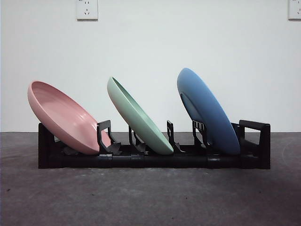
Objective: Place the plate
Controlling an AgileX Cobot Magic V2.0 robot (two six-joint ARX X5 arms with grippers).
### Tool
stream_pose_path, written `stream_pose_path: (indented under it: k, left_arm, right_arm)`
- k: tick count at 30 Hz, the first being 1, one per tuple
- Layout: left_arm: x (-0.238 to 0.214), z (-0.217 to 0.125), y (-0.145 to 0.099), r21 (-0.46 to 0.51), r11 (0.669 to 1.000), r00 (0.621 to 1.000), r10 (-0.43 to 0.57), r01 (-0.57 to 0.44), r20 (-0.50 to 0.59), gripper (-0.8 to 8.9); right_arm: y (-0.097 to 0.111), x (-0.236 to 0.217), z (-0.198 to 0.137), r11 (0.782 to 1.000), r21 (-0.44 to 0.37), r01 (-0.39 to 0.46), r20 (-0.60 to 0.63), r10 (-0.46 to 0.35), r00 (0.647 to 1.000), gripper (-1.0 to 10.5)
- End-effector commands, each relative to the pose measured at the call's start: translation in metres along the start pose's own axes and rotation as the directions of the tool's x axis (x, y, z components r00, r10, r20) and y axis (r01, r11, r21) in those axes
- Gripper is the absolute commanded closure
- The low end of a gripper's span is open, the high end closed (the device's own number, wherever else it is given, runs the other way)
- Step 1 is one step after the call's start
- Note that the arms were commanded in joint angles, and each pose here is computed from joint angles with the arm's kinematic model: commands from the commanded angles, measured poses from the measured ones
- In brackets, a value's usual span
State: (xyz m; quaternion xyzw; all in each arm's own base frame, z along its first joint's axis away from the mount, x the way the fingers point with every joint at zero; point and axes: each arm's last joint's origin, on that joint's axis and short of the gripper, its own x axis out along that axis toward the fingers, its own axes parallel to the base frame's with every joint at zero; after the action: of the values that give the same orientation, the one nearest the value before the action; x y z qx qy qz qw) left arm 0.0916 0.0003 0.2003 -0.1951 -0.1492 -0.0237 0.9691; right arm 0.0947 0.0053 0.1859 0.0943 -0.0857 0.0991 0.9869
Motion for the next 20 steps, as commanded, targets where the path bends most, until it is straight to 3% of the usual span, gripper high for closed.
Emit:
stream_pose_path:
  k: [1,6,14,20]
  left_arm:
    - [0.000,0.001,-0.001,-0.106,0.994,0.999,-0.033,0.033,0.001,8.06]
    - [0.000,0.015,-0.009,-0.176,0.983,0.992,-0.063,0.043,-0.108,8.04]
    - [0.003,0.063,-0.031,-0.108,0.994,0.947,-0.036,0.002,-0.319,8.03]
    - [0.022,0.089,-0.045,0.014,0.999,0.862,-0.025,0.037,-0.506,8.03]
  right_arm:
    - [0.003,-0.001,0.012,0.994,0.095,-0.055,0.120,0.043,0.992,9.3]
    - [0.006,-0.002,0.023,0.962,0.267,-0.049,0.052,0.036,0.998,9.3]
    - [0.020,-0.005,0.074,0.963,0.268,-0.019,-0.166,0.066,0.984,9.3]
    - [0.027,0.007,0.106,0.972,0.231,-0.041,-0.383,0.129,0.915,9.3]
